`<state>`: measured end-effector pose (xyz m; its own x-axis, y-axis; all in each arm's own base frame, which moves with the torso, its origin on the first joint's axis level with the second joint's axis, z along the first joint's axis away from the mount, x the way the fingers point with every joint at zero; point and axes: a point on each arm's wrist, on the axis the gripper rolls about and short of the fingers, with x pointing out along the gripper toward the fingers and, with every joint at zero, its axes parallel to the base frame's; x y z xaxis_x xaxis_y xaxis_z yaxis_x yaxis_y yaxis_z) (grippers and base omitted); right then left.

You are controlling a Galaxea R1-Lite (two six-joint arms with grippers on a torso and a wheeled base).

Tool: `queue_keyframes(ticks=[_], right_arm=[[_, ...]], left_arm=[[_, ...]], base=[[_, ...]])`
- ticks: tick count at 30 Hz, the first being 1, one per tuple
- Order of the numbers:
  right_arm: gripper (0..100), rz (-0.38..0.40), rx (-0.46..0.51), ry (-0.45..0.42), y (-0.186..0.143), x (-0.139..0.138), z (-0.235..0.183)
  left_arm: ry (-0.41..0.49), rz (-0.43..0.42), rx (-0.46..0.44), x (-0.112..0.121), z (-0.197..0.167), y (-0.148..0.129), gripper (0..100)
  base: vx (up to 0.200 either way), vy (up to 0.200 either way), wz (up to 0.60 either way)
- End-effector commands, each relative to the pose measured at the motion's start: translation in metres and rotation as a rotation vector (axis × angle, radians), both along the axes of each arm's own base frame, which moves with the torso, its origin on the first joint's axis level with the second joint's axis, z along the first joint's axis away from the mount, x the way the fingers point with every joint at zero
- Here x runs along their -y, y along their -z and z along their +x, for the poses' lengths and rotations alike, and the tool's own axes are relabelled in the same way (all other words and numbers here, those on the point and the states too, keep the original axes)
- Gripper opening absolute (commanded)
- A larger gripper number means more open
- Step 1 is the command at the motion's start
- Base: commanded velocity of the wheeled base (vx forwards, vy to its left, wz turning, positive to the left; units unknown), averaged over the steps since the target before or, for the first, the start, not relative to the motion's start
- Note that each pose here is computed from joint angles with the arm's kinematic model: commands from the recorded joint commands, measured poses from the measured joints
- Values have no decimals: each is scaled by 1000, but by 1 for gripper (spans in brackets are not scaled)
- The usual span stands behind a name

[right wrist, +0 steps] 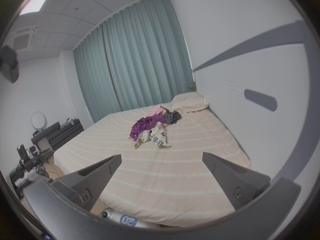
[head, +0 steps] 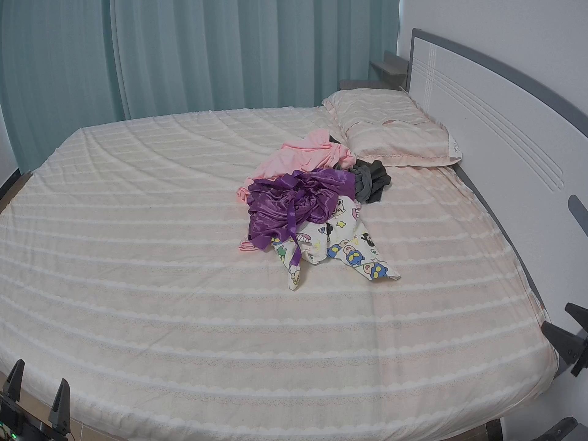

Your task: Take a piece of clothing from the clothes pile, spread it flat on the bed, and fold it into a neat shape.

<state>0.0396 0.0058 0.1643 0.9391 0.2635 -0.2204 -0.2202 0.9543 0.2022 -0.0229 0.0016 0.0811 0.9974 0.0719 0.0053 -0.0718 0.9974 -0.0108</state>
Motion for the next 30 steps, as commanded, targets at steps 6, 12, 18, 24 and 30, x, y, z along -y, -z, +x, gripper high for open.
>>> queue_keyframes(ticks=[6, 12, 18, 24, 30], right_arm=[[100, 205, -425, -21, 27, -6, 168], [100, 281, -486, -19, 41, -19, 213], [100, 266, -502, 16, 70, -41, 260], [100, 266, -474, 43, 94, -70, 297], [100, 234, -468, 75, 118, -85, 331]], left_arm=[[0, 0, -2, 0, 0, 5, 100], [0, 0, -1, 0, 0, 5, 100], [0, 0, -1, 0, 0, 5, 100], [0, 0, -2, 0, 0, 5, 100], [0, 0, -1, 0, 0, 5, 100]], base=[[0, 0, 0], [0, 0, 0], [0, 0, 0], [0, 0, 0], [0, 0, 0]])
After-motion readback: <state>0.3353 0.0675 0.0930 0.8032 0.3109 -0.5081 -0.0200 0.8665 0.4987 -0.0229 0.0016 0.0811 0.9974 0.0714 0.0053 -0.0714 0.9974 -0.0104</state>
